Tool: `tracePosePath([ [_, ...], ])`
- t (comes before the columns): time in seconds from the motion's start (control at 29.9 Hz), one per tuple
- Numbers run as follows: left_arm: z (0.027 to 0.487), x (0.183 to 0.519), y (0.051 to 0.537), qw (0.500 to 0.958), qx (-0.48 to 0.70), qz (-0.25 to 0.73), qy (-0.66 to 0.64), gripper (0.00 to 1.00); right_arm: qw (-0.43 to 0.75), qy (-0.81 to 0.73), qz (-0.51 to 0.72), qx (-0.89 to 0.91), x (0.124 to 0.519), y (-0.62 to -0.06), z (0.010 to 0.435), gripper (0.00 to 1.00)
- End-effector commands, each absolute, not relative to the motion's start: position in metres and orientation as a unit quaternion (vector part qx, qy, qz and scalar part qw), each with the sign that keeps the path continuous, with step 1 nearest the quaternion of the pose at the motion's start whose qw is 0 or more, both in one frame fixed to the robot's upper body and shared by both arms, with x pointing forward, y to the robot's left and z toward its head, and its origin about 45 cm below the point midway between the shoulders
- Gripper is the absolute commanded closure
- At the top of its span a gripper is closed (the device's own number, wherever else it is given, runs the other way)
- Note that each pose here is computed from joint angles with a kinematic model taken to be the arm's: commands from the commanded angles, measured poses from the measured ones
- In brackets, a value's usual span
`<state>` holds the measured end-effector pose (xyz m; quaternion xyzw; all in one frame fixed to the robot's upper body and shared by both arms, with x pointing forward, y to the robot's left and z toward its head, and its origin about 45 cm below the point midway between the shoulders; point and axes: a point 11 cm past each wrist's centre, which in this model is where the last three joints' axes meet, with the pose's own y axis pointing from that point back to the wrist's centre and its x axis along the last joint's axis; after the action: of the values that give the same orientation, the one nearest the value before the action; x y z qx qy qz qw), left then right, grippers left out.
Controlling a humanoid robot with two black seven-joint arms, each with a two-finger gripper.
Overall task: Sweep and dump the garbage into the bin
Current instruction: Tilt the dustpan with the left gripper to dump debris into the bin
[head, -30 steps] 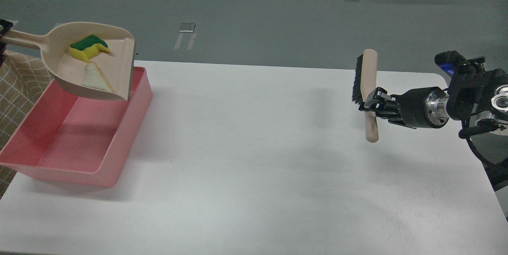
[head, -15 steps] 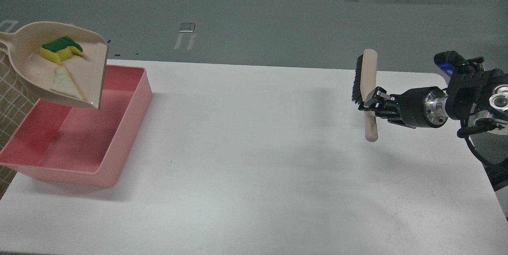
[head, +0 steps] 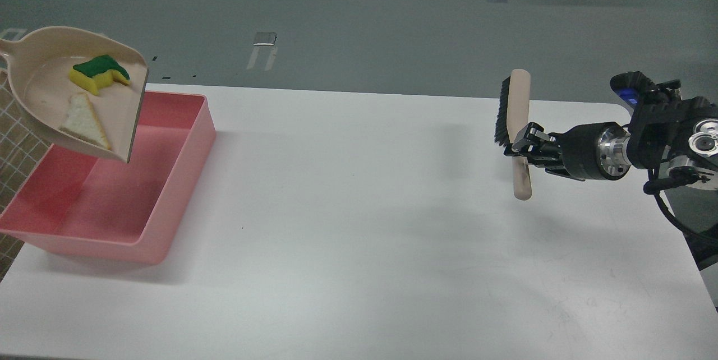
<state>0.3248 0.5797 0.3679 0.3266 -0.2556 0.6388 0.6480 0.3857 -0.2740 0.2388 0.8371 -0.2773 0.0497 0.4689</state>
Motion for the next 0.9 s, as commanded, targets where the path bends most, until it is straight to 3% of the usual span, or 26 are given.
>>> tracePosePath([
  [0.0, 0.378, 0.327, 0.576, 0.645, 0.337, 0.625, -0.282, 1.0, 0.469, -0.277, 0.049, 0.837, 0.386, -0.274, 0.238, 1.0],
  [0.87, 0.394, 0.319, 0.563, 0.602, 0.429, 0.54, -0.402, 1.0, 0.467, -0.279, 0.047, 0.838, 0.389, -0.271, 0.237, 1.0],
])
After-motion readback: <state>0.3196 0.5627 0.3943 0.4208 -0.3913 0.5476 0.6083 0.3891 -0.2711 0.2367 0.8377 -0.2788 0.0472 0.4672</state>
